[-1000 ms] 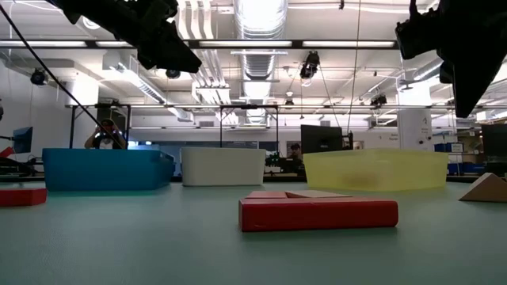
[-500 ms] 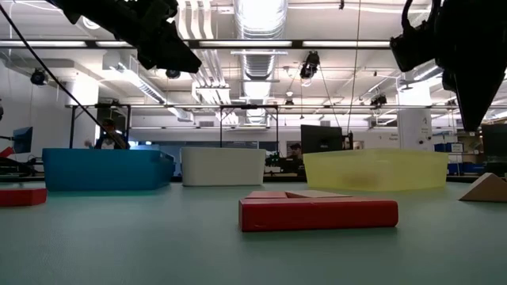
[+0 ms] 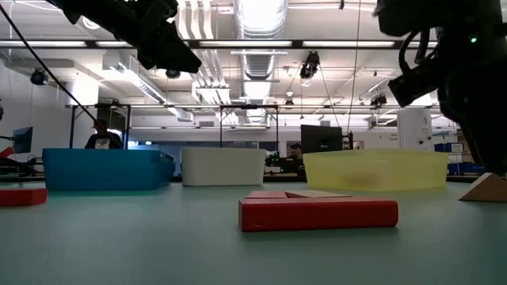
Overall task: Sort & place blocks by color
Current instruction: Put the brown block into the white bin
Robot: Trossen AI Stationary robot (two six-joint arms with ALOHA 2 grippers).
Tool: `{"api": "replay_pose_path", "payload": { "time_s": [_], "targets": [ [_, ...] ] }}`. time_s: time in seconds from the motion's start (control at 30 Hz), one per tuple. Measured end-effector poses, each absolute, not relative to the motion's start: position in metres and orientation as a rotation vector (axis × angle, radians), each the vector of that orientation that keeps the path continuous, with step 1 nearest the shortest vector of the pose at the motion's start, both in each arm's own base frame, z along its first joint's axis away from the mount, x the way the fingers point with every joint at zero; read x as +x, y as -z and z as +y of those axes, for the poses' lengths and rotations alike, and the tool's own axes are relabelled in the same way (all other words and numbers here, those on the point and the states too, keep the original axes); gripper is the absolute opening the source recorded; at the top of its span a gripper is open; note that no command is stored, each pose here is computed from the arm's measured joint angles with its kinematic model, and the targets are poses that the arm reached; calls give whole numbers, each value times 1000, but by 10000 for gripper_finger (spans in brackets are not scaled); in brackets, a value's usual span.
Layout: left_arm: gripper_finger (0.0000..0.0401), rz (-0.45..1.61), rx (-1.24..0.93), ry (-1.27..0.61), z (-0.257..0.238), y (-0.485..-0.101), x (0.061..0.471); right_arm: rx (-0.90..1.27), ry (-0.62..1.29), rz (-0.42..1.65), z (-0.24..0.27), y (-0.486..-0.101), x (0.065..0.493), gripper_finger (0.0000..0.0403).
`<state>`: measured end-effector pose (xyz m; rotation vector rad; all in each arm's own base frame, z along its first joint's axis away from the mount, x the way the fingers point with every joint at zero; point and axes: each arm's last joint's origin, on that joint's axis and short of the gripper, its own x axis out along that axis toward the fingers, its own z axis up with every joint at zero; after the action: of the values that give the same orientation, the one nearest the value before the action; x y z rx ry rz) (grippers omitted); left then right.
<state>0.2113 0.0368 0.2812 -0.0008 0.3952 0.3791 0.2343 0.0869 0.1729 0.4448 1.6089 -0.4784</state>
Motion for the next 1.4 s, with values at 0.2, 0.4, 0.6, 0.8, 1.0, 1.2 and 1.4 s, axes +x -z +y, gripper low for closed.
{"api": "replay_pose_path", "payload": {
  "time_s": [0.2, 0.4, 0.6, 0.8, 1.0, 1.2, 1.4],
  "targets": [
    [180, 395, -1, -379, 37, -281, 211, 406, 477, 1648, 88, -161, 238, 244],
    [180, 396, -1, -379, 37, -281, 211, 391, 453, 1645, 90, -155, 242, 228],
    [180, 396, -1, -380, 37, -281, 211, 390, 443, 1638, 91, -152, 244, 199],
    [180, 403, 0, -380, 37, -279, 211, 391, 442, 1637, 91, -152, 244, 147],
    [180, 408, 0, -380, 37, -277, 211, 394, 439, 1631, 91, -153, 245, 121],
    [180, 408, 0, -380, 37, -277, 211, 398, 434, 1624, 91, -153, 245, 123],
    [180, 395, 0, -380, 37, -279, 211, 411, 402, 1585, 92, -166, 247, 126]
  ]
}}
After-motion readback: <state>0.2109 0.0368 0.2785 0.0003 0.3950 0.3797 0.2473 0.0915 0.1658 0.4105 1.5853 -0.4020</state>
